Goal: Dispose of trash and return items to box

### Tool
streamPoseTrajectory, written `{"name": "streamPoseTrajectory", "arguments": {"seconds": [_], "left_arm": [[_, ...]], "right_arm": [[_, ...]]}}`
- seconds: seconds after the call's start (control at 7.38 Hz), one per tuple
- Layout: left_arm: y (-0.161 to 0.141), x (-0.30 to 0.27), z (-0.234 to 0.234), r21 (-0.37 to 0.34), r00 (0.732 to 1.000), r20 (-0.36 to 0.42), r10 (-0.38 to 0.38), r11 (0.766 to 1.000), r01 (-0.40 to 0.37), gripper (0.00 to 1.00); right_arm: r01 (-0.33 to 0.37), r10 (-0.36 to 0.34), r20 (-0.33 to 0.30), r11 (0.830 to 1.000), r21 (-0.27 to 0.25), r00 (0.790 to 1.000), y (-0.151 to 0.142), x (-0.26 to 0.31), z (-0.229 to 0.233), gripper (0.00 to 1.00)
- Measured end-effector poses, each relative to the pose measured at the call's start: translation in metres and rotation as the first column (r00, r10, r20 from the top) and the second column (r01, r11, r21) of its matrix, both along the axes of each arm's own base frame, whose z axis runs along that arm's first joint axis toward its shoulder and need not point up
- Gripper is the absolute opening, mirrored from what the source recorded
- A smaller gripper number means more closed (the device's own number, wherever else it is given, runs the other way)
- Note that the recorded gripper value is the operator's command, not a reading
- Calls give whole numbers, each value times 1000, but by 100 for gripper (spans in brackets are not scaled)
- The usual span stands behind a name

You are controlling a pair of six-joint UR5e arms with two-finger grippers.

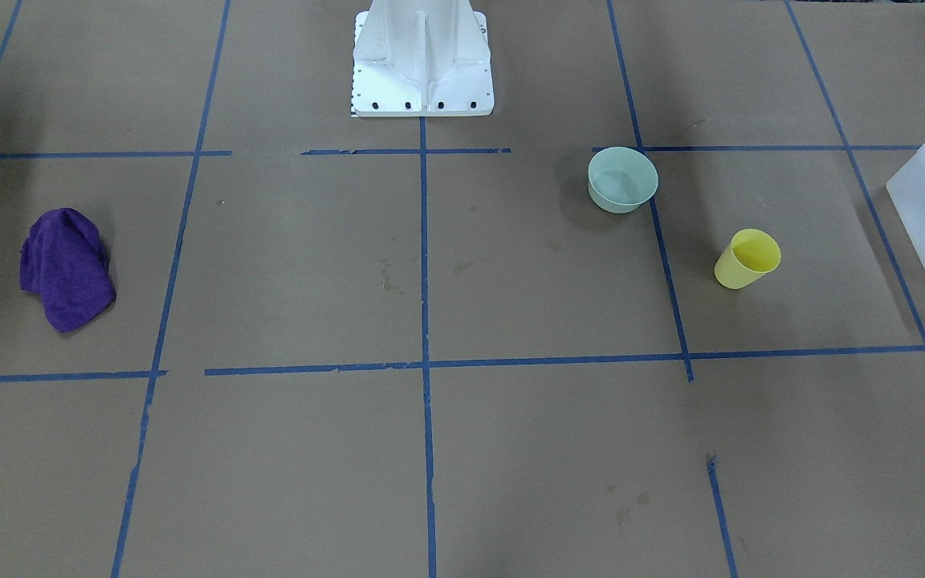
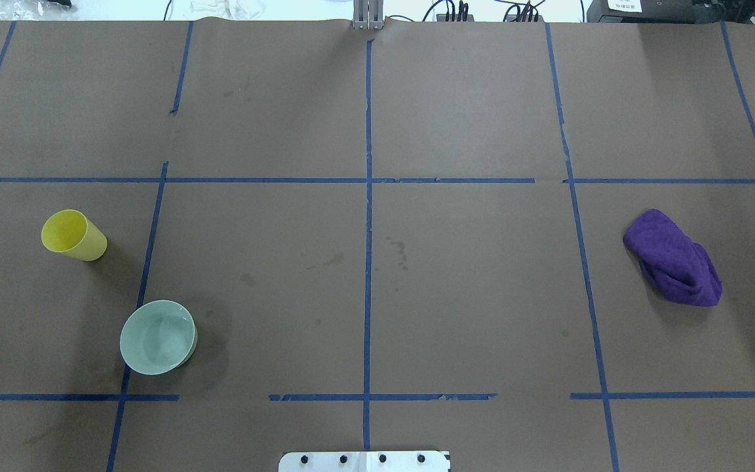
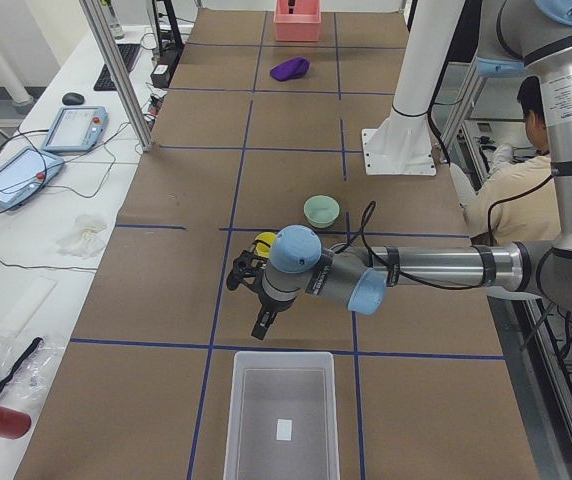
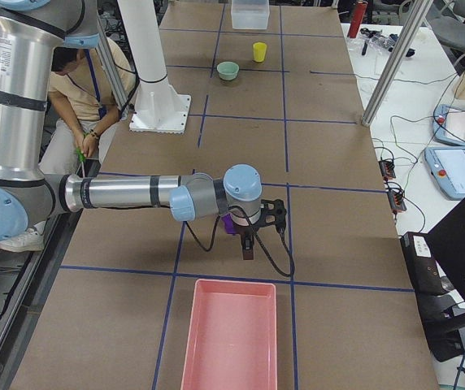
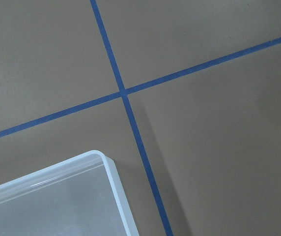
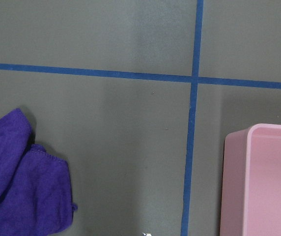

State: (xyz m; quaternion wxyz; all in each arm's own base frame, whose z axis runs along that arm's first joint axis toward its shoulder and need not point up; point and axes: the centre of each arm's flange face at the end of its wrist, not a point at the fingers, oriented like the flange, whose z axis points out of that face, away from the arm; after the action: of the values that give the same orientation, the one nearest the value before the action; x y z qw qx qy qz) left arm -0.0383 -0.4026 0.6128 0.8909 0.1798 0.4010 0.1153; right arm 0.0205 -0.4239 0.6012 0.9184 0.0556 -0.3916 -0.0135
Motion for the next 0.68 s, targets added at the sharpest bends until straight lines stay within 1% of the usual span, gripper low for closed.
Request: {"name": "streamPoseTrajectory", "arguments": {"seconds": [0.14, 0.41, 0.68], "left_arm": [[-1, 13, -8, -26, 999, -41, -19, 1000, 18, 100], [-5, 74, -32, -99, 993, -100, -58, 994, 48, 100], [-9, 135, -59, -176, 988, -114, -106, 981, 85, 100]], "right_arm": [[0, 0, 3, 1000, -1, 1000, 0, 0, 0, 100], [5, -5, 6, 1000, 3, 1000, 0, -1, -1, 100], [9, -9, 8, 1000, 10, 1000, -2, -3, -4, 100]]}}
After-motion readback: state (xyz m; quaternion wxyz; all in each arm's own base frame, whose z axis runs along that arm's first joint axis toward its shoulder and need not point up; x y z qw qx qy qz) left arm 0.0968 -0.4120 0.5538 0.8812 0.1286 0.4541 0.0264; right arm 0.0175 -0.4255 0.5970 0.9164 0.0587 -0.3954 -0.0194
